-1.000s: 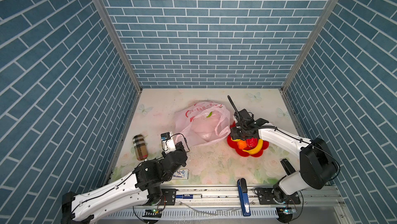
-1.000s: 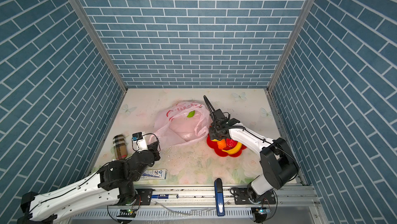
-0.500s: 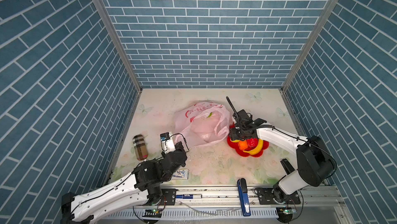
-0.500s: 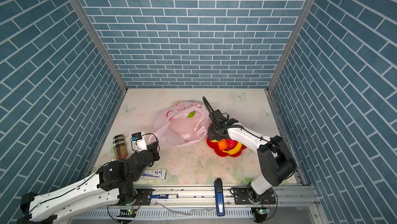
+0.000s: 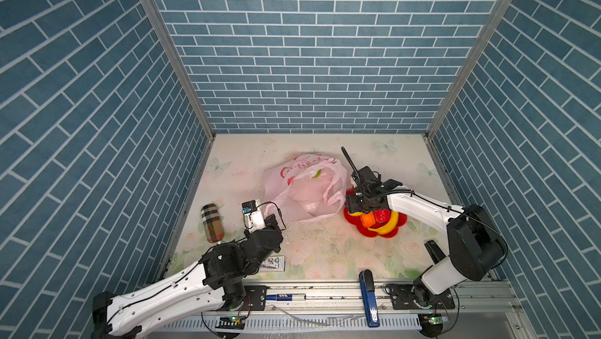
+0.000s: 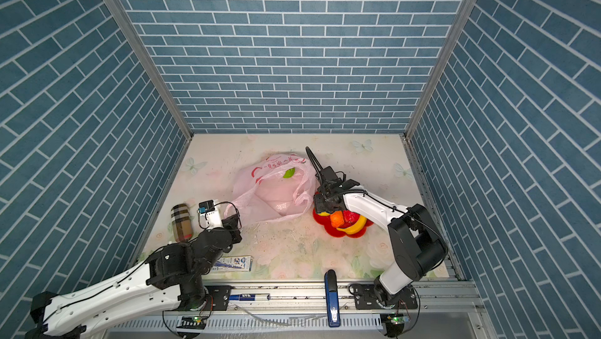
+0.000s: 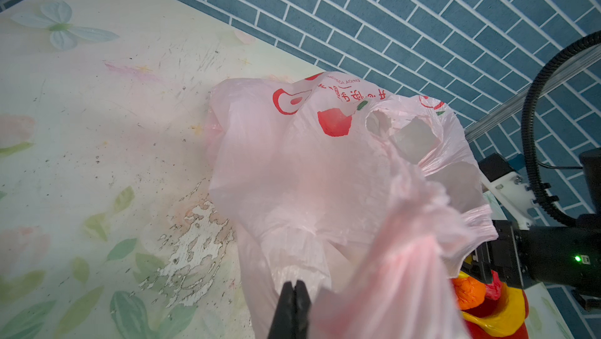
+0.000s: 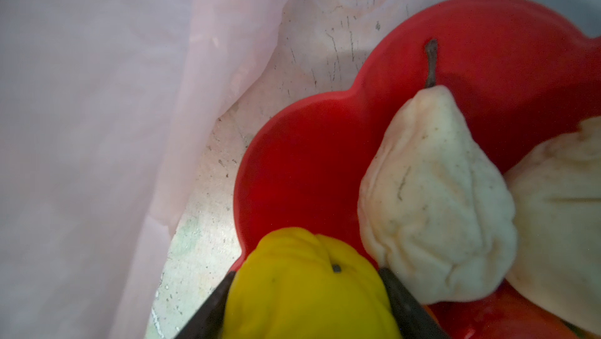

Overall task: Take fruits out of the plastic bag
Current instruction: Place the fruit on the plate.

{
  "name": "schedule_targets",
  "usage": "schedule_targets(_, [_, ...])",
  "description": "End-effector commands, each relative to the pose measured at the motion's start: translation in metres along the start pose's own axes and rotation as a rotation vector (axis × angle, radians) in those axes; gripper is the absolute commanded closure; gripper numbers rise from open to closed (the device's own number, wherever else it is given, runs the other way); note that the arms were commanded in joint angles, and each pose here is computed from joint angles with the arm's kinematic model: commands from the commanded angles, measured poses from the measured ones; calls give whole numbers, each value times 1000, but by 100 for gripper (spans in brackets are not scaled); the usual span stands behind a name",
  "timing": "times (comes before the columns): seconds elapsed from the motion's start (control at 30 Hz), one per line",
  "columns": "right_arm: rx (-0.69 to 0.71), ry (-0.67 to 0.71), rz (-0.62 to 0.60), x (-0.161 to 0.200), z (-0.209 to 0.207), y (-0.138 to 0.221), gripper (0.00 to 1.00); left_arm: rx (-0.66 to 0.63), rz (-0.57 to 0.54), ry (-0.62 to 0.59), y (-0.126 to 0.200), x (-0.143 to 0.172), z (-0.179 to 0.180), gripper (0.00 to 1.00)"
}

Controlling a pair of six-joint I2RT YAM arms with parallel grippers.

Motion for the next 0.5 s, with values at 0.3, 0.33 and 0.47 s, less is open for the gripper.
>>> schedule_targets(0.3, [15, -3, 46, 12, 0, -9, 30, -12, -1, -12, 1, 2, 5, 100])
schedule_targets(0.33, [15, -2, 44, 11, 0, -9, 30, -12, 0, -14, 1, 2, 6, 100])
schedule_targets(0.47, [16, -2, 45, 11, 0, -9, 28, -13, 0, -14, 1, 3, 6, 100])
Point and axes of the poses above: each gripper's point midway between its finger pads, its own y axis back along the fingers, its own z axis along the line the jaws close on, x = y × z, the point moved 3 cm from there along y, back along the fingers, and after that the axes turned 6 degrees about -y, right-handed, at the moved point
